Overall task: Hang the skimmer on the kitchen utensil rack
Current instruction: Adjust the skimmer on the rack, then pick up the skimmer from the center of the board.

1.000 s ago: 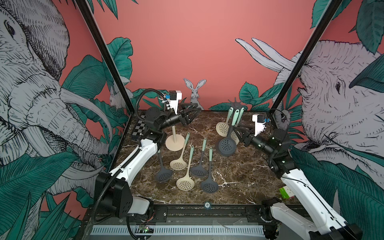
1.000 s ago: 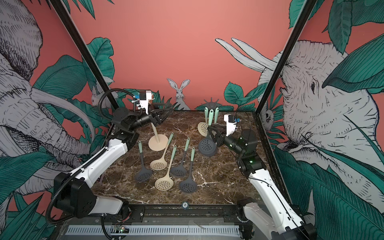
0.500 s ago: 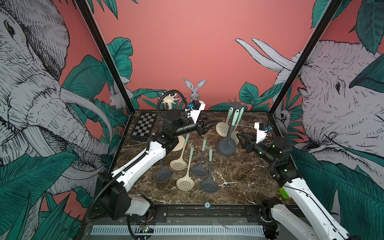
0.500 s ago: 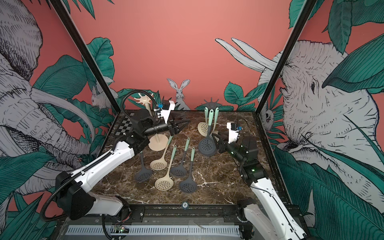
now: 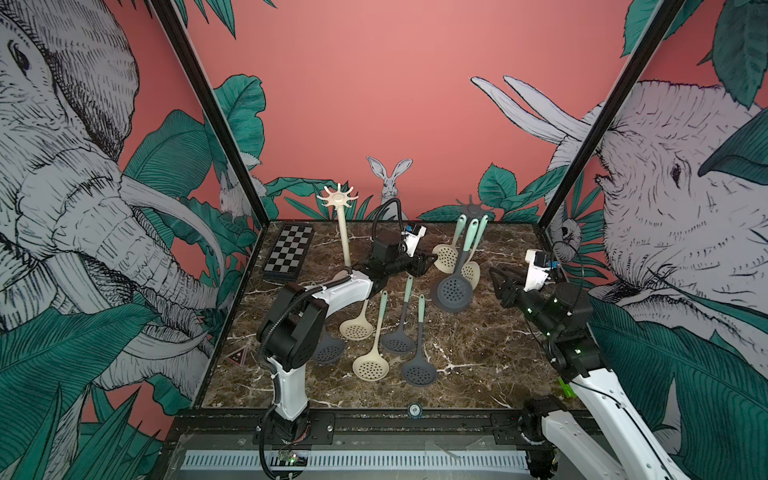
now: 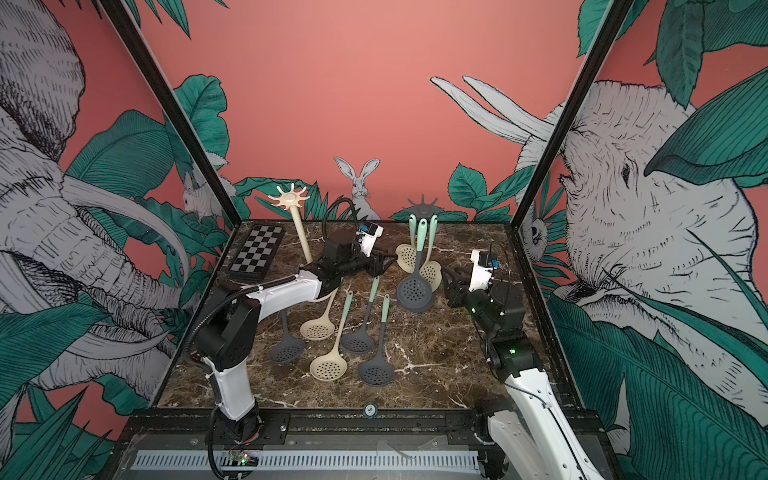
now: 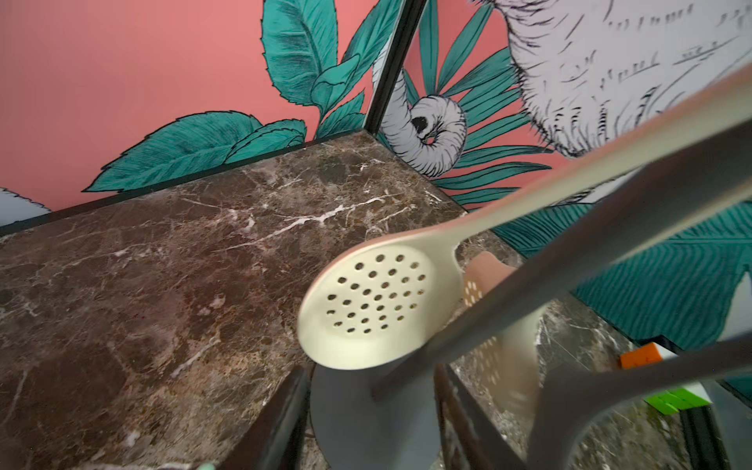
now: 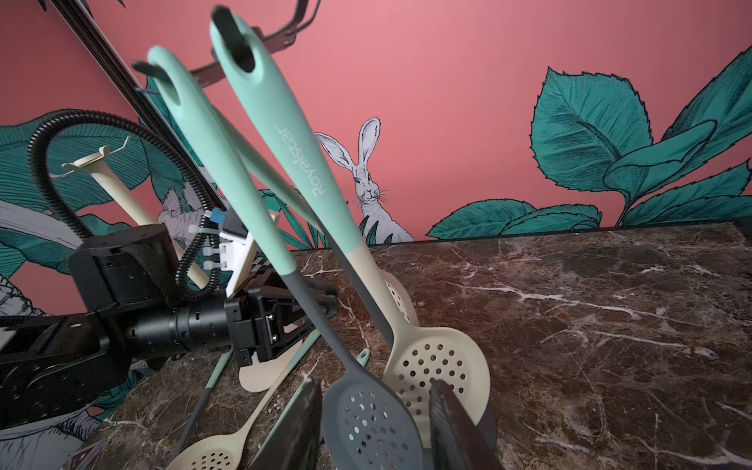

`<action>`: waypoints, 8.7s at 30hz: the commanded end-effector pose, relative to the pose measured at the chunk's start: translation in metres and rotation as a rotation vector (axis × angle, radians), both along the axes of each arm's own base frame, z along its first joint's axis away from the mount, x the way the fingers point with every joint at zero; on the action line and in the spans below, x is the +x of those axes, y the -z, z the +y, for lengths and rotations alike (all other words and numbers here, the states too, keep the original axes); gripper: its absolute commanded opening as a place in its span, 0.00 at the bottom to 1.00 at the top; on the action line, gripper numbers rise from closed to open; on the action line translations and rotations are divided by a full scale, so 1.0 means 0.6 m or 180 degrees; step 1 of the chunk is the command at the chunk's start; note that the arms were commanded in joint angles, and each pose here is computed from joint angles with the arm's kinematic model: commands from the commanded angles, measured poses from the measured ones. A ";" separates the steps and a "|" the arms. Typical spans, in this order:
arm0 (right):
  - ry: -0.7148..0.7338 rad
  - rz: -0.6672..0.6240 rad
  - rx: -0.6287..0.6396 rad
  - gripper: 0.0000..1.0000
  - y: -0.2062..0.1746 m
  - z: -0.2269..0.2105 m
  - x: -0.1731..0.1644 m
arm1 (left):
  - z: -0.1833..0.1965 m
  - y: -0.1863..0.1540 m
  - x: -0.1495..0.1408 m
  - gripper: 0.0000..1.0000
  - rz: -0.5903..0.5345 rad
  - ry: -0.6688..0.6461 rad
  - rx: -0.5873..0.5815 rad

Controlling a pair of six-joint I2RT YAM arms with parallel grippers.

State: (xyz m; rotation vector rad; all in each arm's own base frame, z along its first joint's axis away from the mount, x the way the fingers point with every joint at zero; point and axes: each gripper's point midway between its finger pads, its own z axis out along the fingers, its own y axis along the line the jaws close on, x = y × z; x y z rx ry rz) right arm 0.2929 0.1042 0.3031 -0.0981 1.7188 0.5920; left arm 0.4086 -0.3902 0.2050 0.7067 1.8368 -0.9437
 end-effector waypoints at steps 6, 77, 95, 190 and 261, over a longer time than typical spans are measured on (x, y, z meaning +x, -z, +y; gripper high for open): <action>0.0059 -0.0060 0.0025 0.43 -0.005 -0.008 0.002 | -0.018 -0.030 0.047 0.51 -0.0285 -0.0099 -0.0166; 0.0073 0.0080 0.0098 0.42 0.034 -0.014 0.019 | 0.027 0.009 0.056 0.00 -0.0532 0.0384 0.0396; 0.0059 0.0105 0.0117 0.42 0.043 -0.013 0.022 | 0.048 -0.008 0.009 0.00 -0.0628 0.0663 0.0742; -0.3214 0.1042 -0.2931 0.68 0.343 0.431 -0.180 | 0.236 -0.326 -0.102 0.75 -0.1931 -0.0884 -0.0057; -0.1350 -0.1726 -0.4140 0.27 0.056 0.386 -0.168 | 0.138 -0.372 -0.095 0.00 -0.0826 0.0059 -0.0539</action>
